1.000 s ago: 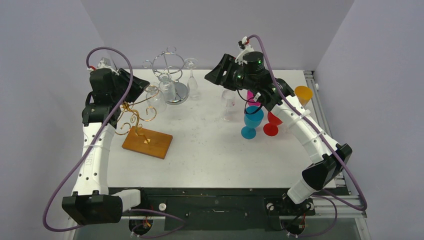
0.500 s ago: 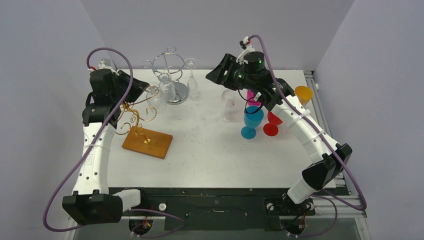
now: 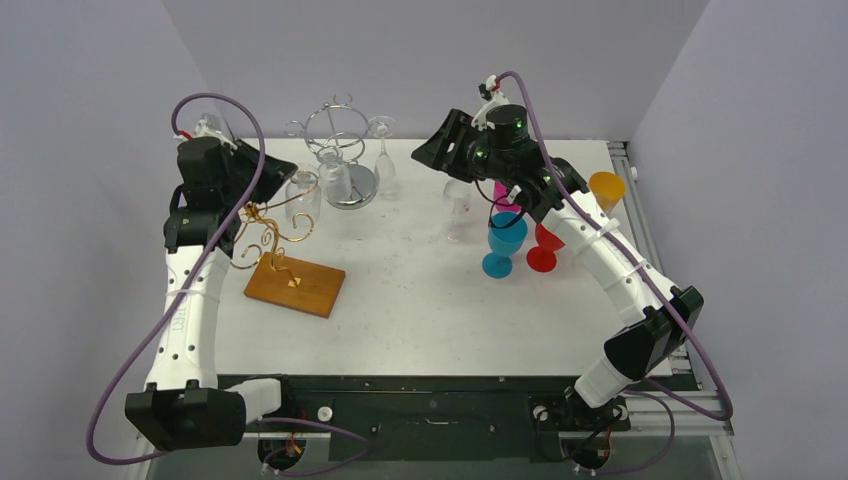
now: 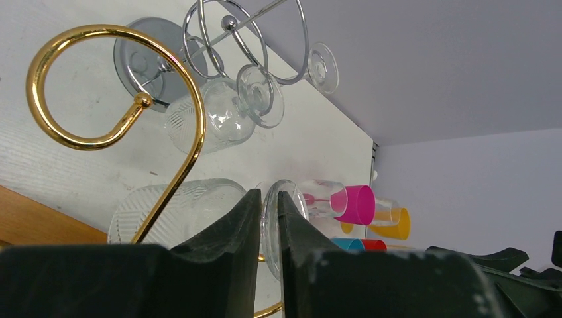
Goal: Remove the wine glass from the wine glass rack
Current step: Pick up the wine glass from the wine rack.
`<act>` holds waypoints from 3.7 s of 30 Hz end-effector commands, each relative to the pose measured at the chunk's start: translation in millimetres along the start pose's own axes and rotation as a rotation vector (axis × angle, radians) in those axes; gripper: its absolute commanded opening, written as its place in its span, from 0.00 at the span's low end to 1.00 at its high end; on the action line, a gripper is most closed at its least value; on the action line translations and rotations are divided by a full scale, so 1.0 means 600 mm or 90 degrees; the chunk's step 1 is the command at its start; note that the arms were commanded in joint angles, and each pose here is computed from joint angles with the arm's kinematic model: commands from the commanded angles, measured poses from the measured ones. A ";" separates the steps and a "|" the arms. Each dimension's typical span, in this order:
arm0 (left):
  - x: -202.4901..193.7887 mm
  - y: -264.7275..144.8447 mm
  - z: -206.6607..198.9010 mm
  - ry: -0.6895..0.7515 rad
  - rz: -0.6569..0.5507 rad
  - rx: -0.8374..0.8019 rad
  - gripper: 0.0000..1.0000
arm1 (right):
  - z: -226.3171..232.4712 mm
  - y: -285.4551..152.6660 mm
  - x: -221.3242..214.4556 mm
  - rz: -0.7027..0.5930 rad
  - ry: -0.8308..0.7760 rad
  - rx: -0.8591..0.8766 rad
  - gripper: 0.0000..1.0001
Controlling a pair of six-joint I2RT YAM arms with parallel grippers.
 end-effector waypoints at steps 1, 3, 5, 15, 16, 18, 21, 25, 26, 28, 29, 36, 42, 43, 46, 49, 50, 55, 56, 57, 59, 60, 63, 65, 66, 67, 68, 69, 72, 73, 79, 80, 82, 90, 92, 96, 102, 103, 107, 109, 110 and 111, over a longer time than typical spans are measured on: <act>0.031 -0.021 -0.031 0.026 -0.048 -0.052 0.06 | 0.035 -0.034 0.024 -0.038 -0.008 0.050 0.50; 0.032 -0.021 -0.032 0.025 -0.048 -0.056 0.03 | 0.034 -0.033 0.023 -0.038 -0.007 0.048 0.50; 0.033 -0.022 -0.034 0.020 -0.049 -0.063 0.00 | 0.033 -0.033 0.023 -0.038 -0.007 0.047 0.50; 0.035 -0.029 -0.049 -0.022 -0.040 -0.126 0.00 | 0.027 -0.032 0.023 -0.040 -0.012 0.034 0.49; 0.035 -0.031 -0.052 -0.025 -0.038 -0.136 0.00 | 0.026 -0.031 0.022 -0.039 -0.012 0.033 0.49; 0.035 -0.033 -0.057 -0.036 -0.034 -0.155 0.00 | 0.026 -0.031 0.022 -0.039 -0.012 0.033 0.49; 0.036 -0.034 -0.062 -0.059 -0.032 -0.189 0.00 | 0.025 -0.031 0.022 -0.038 -0.012 0.032 0.49; 0.036 -0.038 -0.068 -0.073 -0.024 -0.220 0.00 | 0.023 -0.029 0.021 -0.037 -0.014 0.029 0.49; 0.036 -0.039 -0.068 -0.075 -0.025 -0.223 0.00 | 0.023 -0.029 0.021 -0.037 -0.014 0.028 0.49; 0.038 -0.042 -0.068 -0.080 -0.025 -0.229 0.00 | 0.021 -0.028 0.020 -0.036 -0.013 0.026 0.49; 0.037 -0.044 -0.069 -0.083 -0.022 -0.232 0.00 | 0.021 -0.028 0.020 -0.036 -0.014 0.027 0.49; 0.034 -0.054 -0.070 -0.091 -0.021 -0.238 0.00 | 0.019 -0.026 0.020 -0.035 -0.014 0.023 0.49; 0.032 -0.065 -0.067 -0.096 -0.023 -0.241 0.00 | 0.018 -0.027 0.019 -0.034 -0.016 0.021 0.49; 0.031 -0.066 -0.066 -0.097 -0.023 -0.240 0.00 | 0.017 -0.027 0.019 -0.034 -0.016 0.021 0.49; 0.028 -0.071 -0.066 -0.099 -0.021 -0.239 0.00 | 0.016 -0.026 0.018 -0.033 -0.016 0.018 0.49; 0.024 -0.074 -0.065 -0.100 -0.020 -0.238 0.00 | 0.016 -0.027 0.019 -0.033 -0.017 0.018 0.49; 0.024 -0.074 -0.064 -0.100 -0.020 -0.237 0.00 | 0.015 -0.028 0.019 -0.033 -0.017 0.017 0.49; 0.021 -0.082 -0.060 -0.100 -0.024 -0.231 0.00 | 0.013 -0.029 0.017 -0.031 -0.018 0.014 0.49; 0.022 -0.083 -0.060 -0.098 -0.026 -0.229 0.00 | 0.012 -0.029 0.017 -0.031 -0.018 0.014 0.49; 0.021 -0.085 -0.058 -0.098 -0.026 -0.224 0.00 | 0.012 -0.029 0.017 -0.031 -0.018 0.013 0.49; 0.021 -0.088 -0.054 -0.095 -0.030 -0.214 0.00 | 0.011 -0.030 0.016 -0.031 -0.018 0.012 0.49; 0.022 -0.089 -0.053 -0.092 -0.033 -0.211 0.00 | 0.010 -0.030 0.015 -0.030 -0.018 0.011 0.49; 0.022 -0.092 -0.046 -0.091 -0.039 -0.197 0.00 | 0.010 -0.032 0.015 -0.030 -0.019 0.011 0.49; 0.022 -0.092 -0.041 -0.092 -0.042 -0.189 0.00 | 0.009 -0.032 0.015 -0.030 -0.020 0.009 0.49; 0.022 -0.091 -0.037 -0.093 -0.044 -0.184 0.00 | 0.008 -0.032 0.014 -0.030 -0.020 0.008 0.49; 0.022 -0.091 -0.036 -0.094 -0.046 -0.181 0.00 | 0.007 -0.032 0.014 -0.029 -0.020 0.007 0.49; 0.022 -0.090 -0.032 -0.095 -0.049 -0.178 0.00 | 0.006 -0.032 0.014 -0.029 -0.020 0.006 0.49; 0.023 -0.090 -0.031 -0.096 -0.051 -0.176 0.00 | 0.007 -0.033 0.014 -0.029 -0.021 0.006 0.49; 0.029 -0.089 -0.025 -0.100 -0.061 -0.172 0.00 | 0.005 -0.031 0.013 -0.028 -0.021 0.004 0.49; 0.031 -0.089 -0.024 -0.103 -0.064 -0.171 0.00 | 0.004 -0.030 0.013 -0.027 -0.021 0.003 0.49; 0.054 -0.086 -0.020 -0.115 -0.087 -0.162 0.00 | 0.005 -0.029 0.013 -0.026 -0.023 0.002 0.49; 0.056 -0.084 -0.020 -0.116 -0.089 -0.161 0.00 | 0.003 -0.028 0.013 -0.025 -0.023 0.000 0.49; 0.062 -0.082 -0.021 -0.120 -0.096 -0.164 0.00 | 0.004 -0.027 0.014 -0.025 -0.025 0.000 0.49; 0.083 -0.070 -0.022 -0.127 -0.107 -0.160 0.00 | 0.003 -0.025 0.017 -0.024 -0.025 -0.001 0.49; 0.086 -0.066 -0.022 -0.131 -0.107 -0.160 0.00 | 0.003 -0.025 0.018 -0.024 -0.025 -0.002 0.49; 0.091 -0.059 -0.022 -0.146 -0.110 -0.166 0.00 | 0.002 -0.025 0.020 -0.024 -0.024 -0.003 0.49; 0.100 -0.058 -0.021 -0.170 -0.125 -0.168 0.00 | 0.003 -0.026 0.021 -0.025 -0.026 -0.003 0.49; 0.101 -0.057 -0.021 -0.173 -0.127 -0.167 0.00 | 0.003 -0.025 0.021 -0.025 -0.025 -0.003 0.49; 0.104 -0.051 -0.018 -0.196 -0.132 -0.169 0.00 | 0.004 -0.026 0.021 -0.025 -0.025 -0.002 0.49; 0.107 -0.048 -0.019 -0.202 -0.133 -0.177 0.00 | 0.004 -0.026 0.021 -0.025 -0.024 -0.002 0.49; 0.107 -0.047 -0.020 -0.203 -0.134 -0.180 0.00 | 0.005 -0.026 0.022 -0.025 -0.025 -0.002 0.49; 0.108 -0.045 -0.020 -0.207 -0.133 -0.181 0.00 | 0.005 -0.026 0.022 -0.025 -0.025 -0.002 0.49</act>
Point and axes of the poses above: each gripper's point midway between its finger pads, its own y axis out along the fingers, its own z axis along the line the jaws close on, x = y × z, the point moved 4 cm from there along -y, back along the fingers, and after that the axes turned 11 degrees about y, right-handed, at the moved point
